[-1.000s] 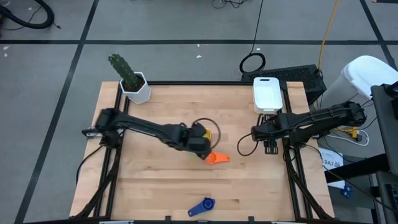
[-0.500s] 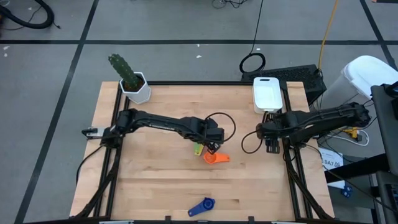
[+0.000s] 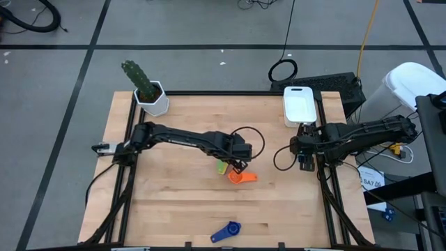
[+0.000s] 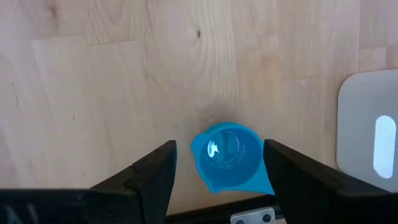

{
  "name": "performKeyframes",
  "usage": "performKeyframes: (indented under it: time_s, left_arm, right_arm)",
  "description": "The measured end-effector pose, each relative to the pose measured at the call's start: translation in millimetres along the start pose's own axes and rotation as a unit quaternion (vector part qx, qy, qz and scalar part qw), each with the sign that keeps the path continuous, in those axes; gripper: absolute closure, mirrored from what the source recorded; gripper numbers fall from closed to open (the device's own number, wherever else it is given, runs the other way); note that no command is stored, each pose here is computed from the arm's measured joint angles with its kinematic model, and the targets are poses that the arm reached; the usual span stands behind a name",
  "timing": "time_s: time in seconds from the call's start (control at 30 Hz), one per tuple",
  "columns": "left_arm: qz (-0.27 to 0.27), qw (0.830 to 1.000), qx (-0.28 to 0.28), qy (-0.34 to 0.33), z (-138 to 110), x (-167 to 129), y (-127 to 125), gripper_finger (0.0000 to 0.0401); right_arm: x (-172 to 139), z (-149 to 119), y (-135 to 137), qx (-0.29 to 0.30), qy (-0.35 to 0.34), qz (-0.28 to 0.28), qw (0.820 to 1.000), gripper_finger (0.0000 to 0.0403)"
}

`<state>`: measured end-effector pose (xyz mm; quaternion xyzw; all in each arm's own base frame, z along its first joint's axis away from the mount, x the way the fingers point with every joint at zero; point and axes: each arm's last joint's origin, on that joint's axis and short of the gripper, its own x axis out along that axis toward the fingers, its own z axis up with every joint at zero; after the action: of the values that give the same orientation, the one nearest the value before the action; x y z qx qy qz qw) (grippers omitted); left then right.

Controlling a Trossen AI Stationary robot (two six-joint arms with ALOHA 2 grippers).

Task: Nest measuring cups in basket
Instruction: Stack the green measuring cup on top of the yellow measuring cup

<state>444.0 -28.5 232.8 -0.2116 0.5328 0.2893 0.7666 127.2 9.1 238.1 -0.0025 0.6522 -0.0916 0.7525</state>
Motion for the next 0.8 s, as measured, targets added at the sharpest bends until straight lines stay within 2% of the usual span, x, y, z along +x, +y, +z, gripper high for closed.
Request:
performKeyframes:
  time_s: [0.27, 0.8]
  left_arm:
    - [0.007, 1.000, 0.014, 0.008, -1.7, 16.4, -4.1, 0.0393]
    - [0.001, 1.000, 0.025, 0.010, -1.3, 17.3, -4.7, 0.0376]
  right_arm:
    - [0.0, -0.3, 0.0, 0.012, 0.002, 0.001, 1.000, 0.0170]
    - [0.0, -0.9, -0.1, 0.012, 0.005, 0.000, 1.000, 0.0170]
